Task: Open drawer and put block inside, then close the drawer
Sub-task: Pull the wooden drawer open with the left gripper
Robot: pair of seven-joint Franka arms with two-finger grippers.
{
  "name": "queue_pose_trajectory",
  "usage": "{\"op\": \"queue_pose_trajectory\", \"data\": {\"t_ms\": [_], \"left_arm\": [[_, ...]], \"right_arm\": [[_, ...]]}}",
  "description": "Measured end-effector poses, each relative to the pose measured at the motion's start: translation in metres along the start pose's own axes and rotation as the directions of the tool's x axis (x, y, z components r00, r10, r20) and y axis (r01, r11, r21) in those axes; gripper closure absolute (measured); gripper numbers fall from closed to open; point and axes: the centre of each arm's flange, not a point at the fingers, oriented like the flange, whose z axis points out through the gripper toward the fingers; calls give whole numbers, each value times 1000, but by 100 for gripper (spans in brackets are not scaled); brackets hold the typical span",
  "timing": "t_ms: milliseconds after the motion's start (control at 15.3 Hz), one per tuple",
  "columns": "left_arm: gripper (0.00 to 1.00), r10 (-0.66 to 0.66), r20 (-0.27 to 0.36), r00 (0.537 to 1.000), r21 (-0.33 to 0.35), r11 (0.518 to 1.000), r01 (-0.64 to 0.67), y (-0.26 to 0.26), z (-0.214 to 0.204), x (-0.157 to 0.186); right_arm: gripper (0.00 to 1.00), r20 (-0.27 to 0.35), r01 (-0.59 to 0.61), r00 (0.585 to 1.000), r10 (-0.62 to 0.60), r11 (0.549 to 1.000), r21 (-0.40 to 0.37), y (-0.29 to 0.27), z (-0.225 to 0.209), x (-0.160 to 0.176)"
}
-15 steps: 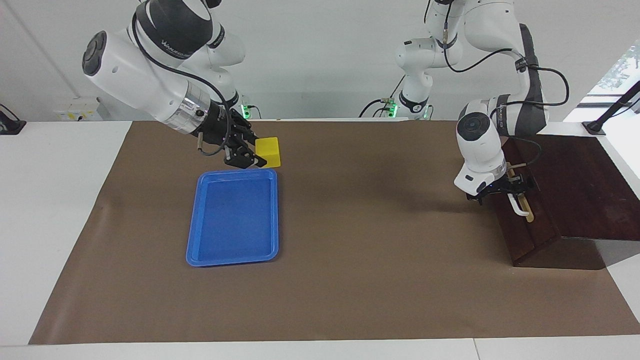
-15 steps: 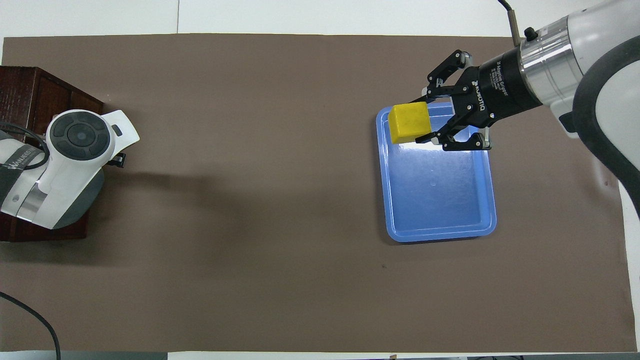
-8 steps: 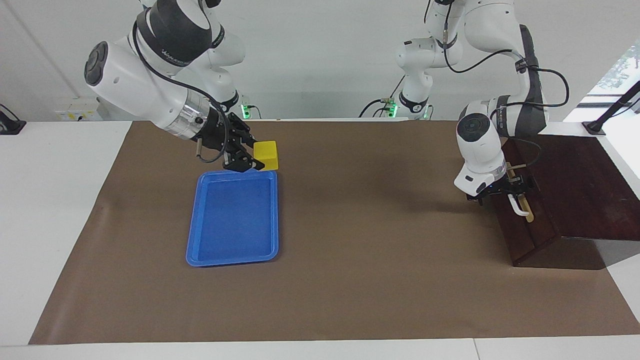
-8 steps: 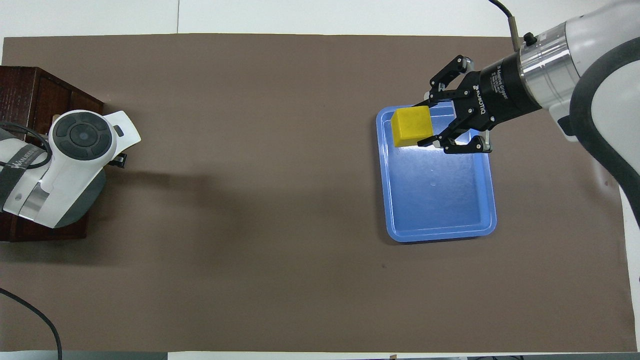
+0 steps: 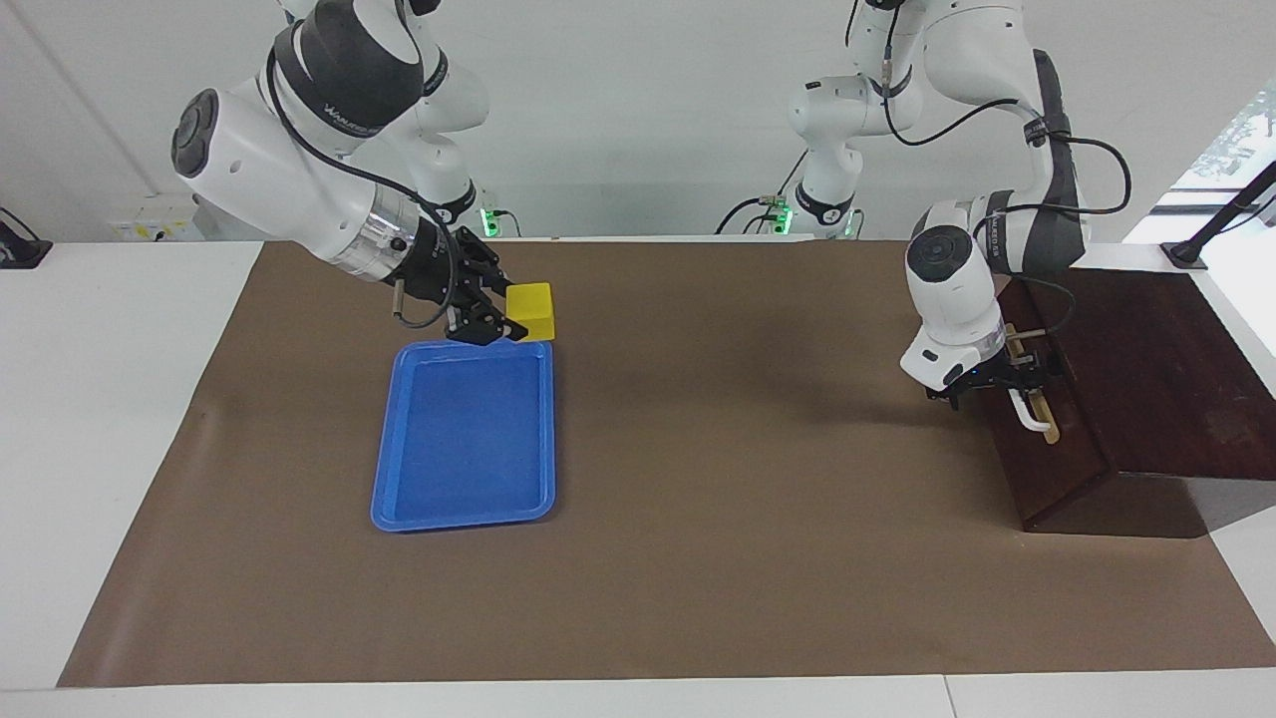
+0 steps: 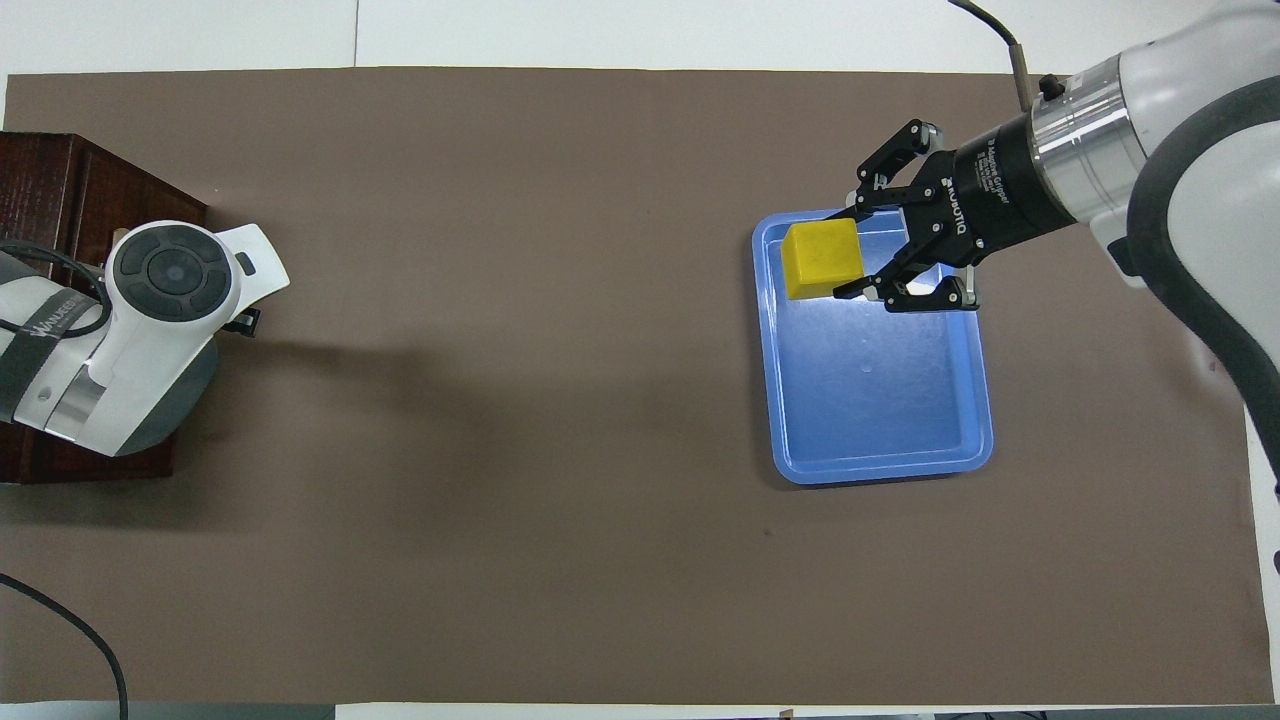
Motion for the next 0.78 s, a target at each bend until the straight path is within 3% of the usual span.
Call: {"op": "queue_pose_trajectory", "data": {"t_ms": [782], "left_arm": [[0,12,-22,1000,-77,997,-13,45,-39,12]], "right_arm": [[45,0,0,1000,0,1000,0,0,0,0]]}}
